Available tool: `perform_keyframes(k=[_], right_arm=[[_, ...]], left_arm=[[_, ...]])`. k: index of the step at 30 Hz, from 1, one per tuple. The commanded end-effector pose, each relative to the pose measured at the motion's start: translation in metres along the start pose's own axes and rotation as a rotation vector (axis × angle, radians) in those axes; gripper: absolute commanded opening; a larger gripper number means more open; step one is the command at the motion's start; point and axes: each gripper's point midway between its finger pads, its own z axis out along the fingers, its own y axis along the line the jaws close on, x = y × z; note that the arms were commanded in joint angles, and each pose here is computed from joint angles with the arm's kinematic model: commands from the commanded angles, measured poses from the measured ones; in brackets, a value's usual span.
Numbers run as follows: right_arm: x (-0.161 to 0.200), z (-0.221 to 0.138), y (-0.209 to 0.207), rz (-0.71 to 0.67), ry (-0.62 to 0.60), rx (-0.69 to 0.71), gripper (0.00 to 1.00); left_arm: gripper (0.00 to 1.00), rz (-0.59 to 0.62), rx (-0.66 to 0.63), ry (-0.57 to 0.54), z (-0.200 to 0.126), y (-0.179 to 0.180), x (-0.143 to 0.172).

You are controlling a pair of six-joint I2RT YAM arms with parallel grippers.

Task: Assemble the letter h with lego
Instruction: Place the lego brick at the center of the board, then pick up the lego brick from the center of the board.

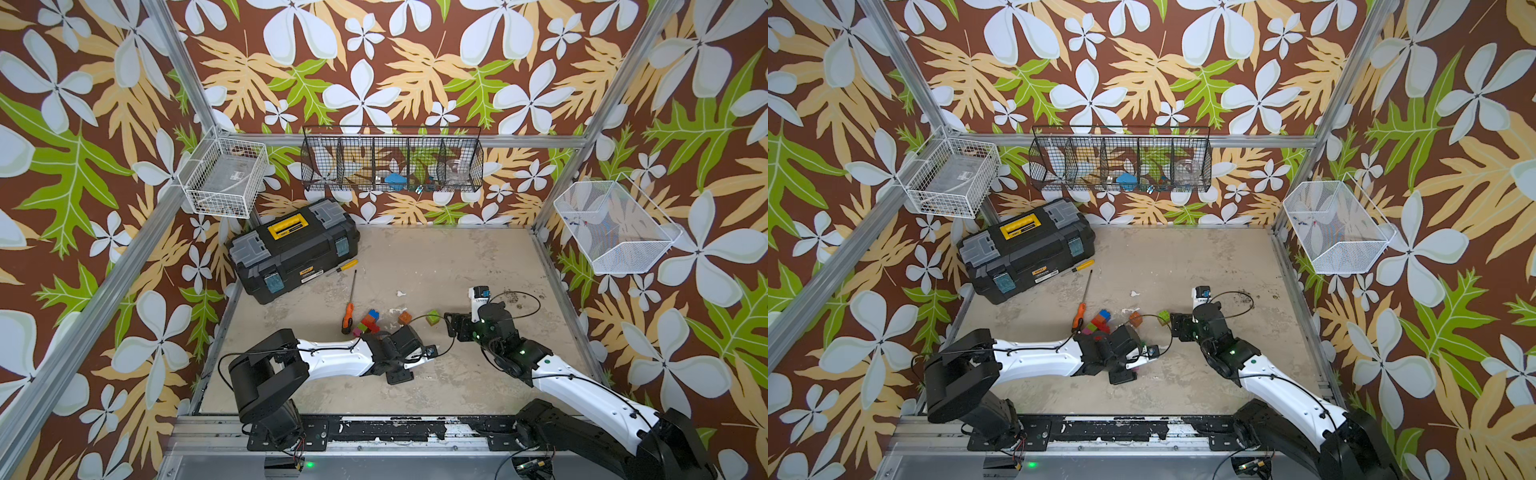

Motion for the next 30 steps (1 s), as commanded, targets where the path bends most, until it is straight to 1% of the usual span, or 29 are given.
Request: perform_keyframes(k=[1,3,6,10,12,15,16,18,22,24,25,27,30], right_arm=[[0.025,0.0,0.001,-0.021,0.167,0.007,0.79],[0.033,0.002,0.001,-0.002,0.247,0.028,0.74],[0.049,0.005,0.019,-0.008,0.369,-0.024,0.7],[0.072,0.005,0.055,-0.134,0.477,-0.044,0.67],[0.084,0.007,0.073,-0.167,0.529,-0.065,0.66],[0.102,0.011,0.095,-0.232,0.578,-0.087,0.62],[0.109,0.011,0.102,-0.265,0.591,-0.097,0.62],[0.122,0.013,0.114,-0.293,0.633,-0.114,0.62],[0.141,0.018,0.133,-0.353,0.677,-0.131,0.62],[0.147,0.023,0.136,-0.355,0.69,-0.123,0.61],[0.149,0.026,0.137,-0.356,0.693,-0.116,0.59],[0.153,0.029,0.139,-0.367,0.701,-0.104,0.54],[0.155,0.033,0.133,-0.386,0.7,-0.048,0.51]], left_arm=[[0.68,-0.005,0.049,0.01,-0.015,-0.003,0.004],[0.68,-0.046,0.067,-0.024,-0.029,0.008,-0.001],[0.69,-0.114,0.085,-0.093,-0.053,0.03,-0.002],[0.7,-0.233,0.042,-0.188,-0.083,0.071,0.015],[0.7,-0.317,0.01,-0.231,-0.095,0.095,0.031],[0.72,-0.467,-0.091,-0.29,-0.109,0.137,0.061],[0.76,-0.522,-0.134,-0.291,-0.111,0.15,0.074],[0.76,-0.625,-0.226,-0.267,-0.116,0.177,0.098],[0.77,-0.814,-0.329,-0.276,-0.129,0.218,0.14],[0.81,-0.878,-0.417,-0.287,-0.135,0.234,0.162],[0.84,-0.912,-0.472,-0.292,-0.139,0.243,0.174],[0.85,-0.95,-0.528,-0.308,-0.141,0.25,0.189],[0.85,-0.989,-0.591,-0.322,-0.142,0.254,0.206]])
